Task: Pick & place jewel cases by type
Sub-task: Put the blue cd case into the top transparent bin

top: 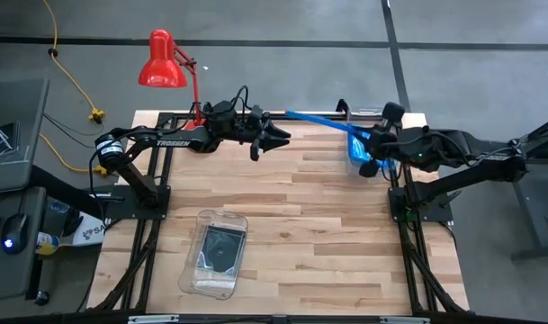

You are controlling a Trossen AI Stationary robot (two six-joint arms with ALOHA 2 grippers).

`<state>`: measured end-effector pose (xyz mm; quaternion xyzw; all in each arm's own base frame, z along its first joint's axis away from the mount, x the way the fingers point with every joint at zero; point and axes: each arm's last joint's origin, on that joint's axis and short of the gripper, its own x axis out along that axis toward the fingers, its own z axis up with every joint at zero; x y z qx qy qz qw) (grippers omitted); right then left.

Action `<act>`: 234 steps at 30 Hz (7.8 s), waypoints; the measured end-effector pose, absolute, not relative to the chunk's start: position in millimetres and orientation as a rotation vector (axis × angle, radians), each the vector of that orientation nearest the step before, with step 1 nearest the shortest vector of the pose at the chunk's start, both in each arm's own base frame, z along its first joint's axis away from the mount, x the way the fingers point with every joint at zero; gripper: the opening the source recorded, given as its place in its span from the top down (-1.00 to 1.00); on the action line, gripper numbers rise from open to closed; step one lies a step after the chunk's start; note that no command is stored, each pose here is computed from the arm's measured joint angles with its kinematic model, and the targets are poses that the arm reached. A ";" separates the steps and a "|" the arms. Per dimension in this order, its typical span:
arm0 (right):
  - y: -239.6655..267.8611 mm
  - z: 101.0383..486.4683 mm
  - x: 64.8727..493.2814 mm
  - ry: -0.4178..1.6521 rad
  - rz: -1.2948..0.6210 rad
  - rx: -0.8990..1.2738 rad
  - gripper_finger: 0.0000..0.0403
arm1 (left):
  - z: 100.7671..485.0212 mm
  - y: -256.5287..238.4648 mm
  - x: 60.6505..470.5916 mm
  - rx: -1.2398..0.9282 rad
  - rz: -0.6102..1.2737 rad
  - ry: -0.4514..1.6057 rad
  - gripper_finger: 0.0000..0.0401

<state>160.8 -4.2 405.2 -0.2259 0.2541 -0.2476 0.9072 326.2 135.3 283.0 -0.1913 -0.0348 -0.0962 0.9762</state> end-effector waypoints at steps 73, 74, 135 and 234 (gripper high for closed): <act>80.2 400.9 208.8 0.689 -0.239 -1.854 0.95 | 334.0 161.4 319.7 -0.731 -0.560 0.144 0.34; 80.3 400.9 208.8 0.689 -0.239 -1.854 0.95 | 334.1 159.7 320.6 -0.733 -0.565 0.146 0.34; 1.2 484.8 144.5 0.258 -1.221 -0.519 0.45 | 328.4 107.7 353.8 -0.581 -0.388 0.025 0.82; -10.5 484.6 95.1 0.250 -1.358 -0.304 0.45 | 252.2 177.1 527.3 -1.174 0.358 0.328 0.83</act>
